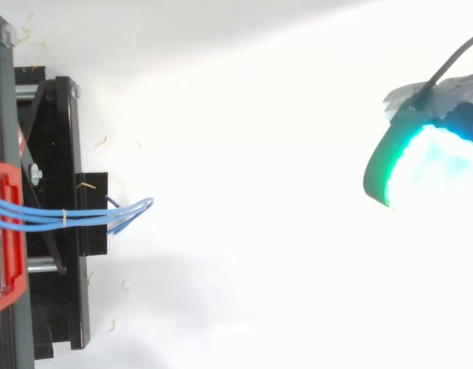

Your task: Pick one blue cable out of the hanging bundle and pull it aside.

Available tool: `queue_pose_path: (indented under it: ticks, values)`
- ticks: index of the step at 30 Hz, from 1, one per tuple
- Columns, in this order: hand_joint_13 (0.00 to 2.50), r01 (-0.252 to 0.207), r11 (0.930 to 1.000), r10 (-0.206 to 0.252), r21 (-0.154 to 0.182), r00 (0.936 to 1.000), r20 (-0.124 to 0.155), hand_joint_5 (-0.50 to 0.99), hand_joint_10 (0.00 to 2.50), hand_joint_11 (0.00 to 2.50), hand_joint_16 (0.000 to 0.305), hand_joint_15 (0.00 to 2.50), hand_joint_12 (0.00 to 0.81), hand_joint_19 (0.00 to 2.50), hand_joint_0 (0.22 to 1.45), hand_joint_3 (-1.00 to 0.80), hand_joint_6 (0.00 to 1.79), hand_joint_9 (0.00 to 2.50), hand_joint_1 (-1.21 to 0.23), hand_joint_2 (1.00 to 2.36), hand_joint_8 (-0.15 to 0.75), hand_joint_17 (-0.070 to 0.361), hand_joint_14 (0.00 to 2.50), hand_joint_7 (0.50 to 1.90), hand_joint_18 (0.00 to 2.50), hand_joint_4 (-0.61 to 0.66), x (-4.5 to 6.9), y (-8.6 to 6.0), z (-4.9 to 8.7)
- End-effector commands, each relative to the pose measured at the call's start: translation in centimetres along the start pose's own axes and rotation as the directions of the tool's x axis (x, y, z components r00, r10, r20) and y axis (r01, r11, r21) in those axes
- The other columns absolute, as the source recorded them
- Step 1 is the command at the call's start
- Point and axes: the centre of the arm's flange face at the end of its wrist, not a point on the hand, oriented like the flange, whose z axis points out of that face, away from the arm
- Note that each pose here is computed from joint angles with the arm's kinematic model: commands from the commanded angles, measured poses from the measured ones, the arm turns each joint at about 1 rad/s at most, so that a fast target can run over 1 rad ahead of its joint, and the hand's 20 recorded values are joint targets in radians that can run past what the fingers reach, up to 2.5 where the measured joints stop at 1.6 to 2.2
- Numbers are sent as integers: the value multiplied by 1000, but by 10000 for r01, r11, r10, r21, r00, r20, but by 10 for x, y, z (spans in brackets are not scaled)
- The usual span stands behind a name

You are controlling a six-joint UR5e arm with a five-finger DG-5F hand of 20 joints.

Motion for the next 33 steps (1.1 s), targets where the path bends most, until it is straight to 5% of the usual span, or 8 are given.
queue_pose_path:
  ticks: [1, 11, 17, 33]
  values:
    - [296, 50, 9997, -51, 219, 10000, 21, -212, 0, 0, 63, 106, 379, 247, 479, -460, 502, 343, -510, 1003, 280, 142, 4, 709, 300, 228, -1, -3, -2]
    - [307, 29, 9999, -30, 131, 10000, 45, -211, 0, 0, 63, 109, 378, 251, 481, -457, 502, 364, -509, 1004, 282, 141, 5, 710, 304, 231, 0, -2, -1]
    - [312, -39, 10000, 36, 73, 9992, 390, -212, 0, 0, 63, 111, 376, 252, 485, -458, 502, 368, -508, 1004, 280, 141, 4, 707, 306, 229, -3, -2, 0]
    - [325, -107, 9995, 96, 292, 9992, 388, -215, 1, 0, 61, 116, 374, 258, 494, -451, 502, 381, -503, 1004, 278, 138, 4, 708, 319, 224, -2, -11, 2]
